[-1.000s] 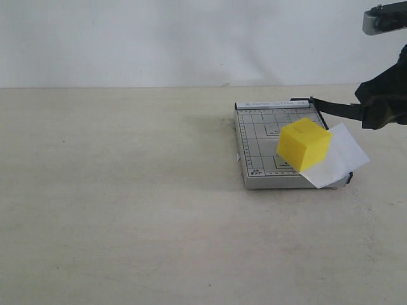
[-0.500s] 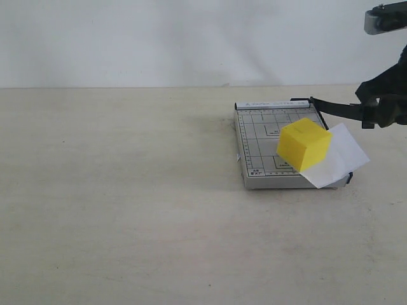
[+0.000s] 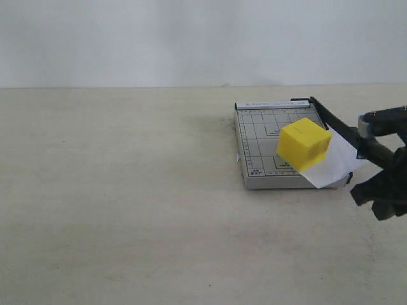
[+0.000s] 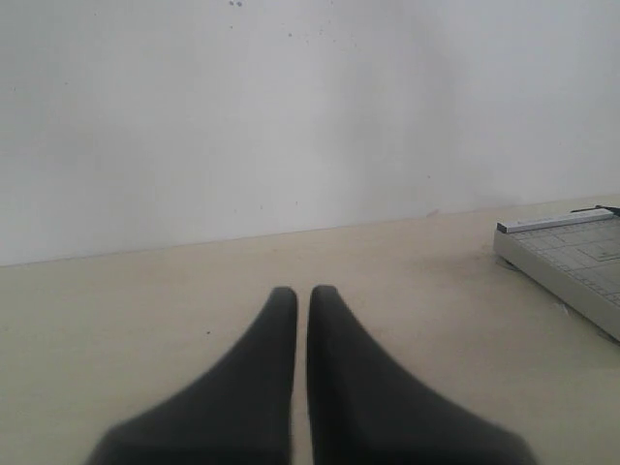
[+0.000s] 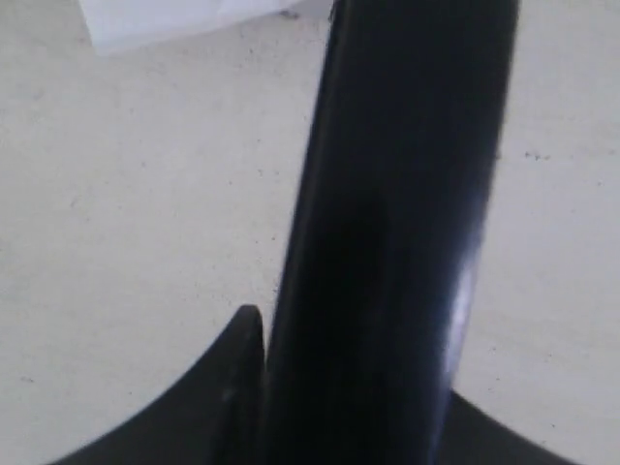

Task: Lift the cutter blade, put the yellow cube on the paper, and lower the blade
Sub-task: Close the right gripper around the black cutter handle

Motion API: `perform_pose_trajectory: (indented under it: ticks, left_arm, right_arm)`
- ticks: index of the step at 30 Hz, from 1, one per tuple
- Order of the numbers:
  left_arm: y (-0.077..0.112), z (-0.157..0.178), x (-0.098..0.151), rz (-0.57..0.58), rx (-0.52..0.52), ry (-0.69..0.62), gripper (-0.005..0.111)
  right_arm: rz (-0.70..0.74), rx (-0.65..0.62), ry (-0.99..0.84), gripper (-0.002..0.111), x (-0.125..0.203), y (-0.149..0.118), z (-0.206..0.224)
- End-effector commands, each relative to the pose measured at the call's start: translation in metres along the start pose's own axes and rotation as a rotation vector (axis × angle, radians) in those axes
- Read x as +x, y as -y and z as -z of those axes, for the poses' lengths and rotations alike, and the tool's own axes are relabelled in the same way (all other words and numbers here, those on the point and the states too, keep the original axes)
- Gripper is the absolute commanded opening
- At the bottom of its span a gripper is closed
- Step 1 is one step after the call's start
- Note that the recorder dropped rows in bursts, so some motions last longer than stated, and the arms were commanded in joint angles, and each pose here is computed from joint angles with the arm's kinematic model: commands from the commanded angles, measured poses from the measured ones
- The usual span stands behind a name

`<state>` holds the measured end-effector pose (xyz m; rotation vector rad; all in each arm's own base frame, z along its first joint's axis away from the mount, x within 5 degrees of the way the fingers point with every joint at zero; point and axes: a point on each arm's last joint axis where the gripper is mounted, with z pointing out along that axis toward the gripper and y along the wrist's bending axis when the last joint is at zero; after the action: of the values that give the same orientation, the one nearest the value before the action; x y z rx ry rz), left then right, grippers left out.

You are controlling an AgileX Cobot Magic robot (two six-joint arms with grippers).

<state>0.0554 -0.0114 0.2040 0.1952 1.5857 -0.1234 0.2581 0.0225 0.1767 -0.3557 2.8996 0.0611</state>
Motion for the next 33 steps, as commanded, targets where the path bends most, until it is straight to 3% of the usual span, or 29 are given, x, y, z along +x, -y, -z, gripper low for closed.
perform_pose_trajectory:
  ticks: [1,11,18,33]
  left_arm:
    - [0.000,0.000,0.001,0.005,0.000,-0.001,0.004]
    - [0.000,0.000,0.001,0.005,0.000,-0.001,0.004]
    - [0.000,0.000,0.001,0.005,0.000,-0.001,0.004]
    - [0.000,0.000,0.001,0.005,0.000,-0.001,0.004]
  right_arm:
    - [-0.001,-0.003,-0.016,0.030,0.016,-0.002,-0.014]
    - [0.039,-0.018,-0.056,0.030,0.020,-0.004,-0.014]
    - [0.029,-0.062,-0.074,0.061,0.022,-0.008,-0.009]
    - [0.051,-0.002,0.235,0.061,0.027,-0.012,0.063]
